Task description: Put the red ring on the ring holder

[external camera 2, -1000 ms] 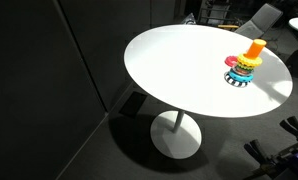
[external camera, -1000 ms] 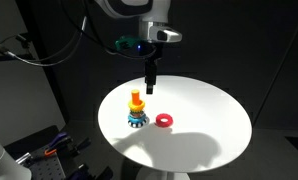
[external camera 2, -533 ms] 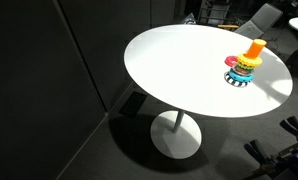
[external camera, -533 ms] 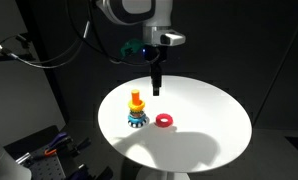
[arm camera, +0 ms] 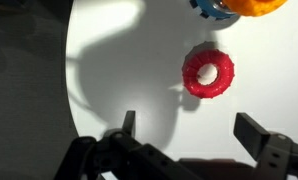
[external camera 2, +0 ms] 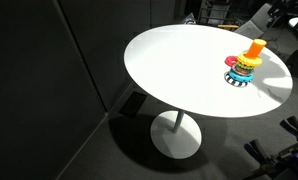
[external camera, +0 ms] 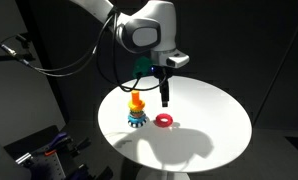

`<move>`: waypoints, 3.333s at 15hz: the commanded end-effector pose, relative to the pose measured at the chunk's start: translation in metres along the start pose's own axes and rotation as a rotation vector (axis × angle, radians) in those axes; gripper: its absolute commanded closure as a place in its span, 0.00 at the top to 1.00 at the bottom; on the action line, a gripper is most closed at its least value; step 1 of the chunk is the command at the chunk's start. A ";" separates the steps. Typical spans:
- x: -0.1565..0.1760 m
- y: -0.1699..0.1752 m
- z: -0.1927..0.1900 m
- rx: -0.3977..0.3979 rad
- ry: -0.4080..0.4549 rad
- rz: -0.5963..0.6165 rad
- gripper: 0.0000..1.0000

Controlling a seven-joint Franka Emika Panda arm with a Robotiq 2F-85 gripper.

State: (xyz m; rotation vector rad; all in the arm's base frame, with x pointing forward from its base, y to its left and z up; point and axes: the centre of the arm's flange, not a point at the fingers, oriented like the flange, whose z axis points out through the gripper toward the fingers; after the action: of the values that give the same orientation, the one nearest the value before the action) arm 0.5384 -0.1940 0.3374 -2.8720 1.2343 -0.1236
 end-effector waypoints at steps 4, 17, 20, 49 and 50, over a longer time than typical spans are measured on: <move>0.006 -0.010 0.059 -0.023 0.031 0.027 1.00; -0.002 -0.005 0.146 -0.044 0.019 -0.018 1.00; -0.003 -0.013 0.154 -0.025 0.032 -0.027 1.00; 0.015 -0.022 0.178 -0.054 0.106 -0.012 0.08; 0.016 -0.022 0.172 -0.050 0.105 -0.008 0.09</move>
State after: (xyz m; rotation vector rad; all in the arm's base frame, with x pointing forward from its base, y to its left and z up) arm 0.5698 -0.1892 0.1564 -2.9715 1.2223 -0.2535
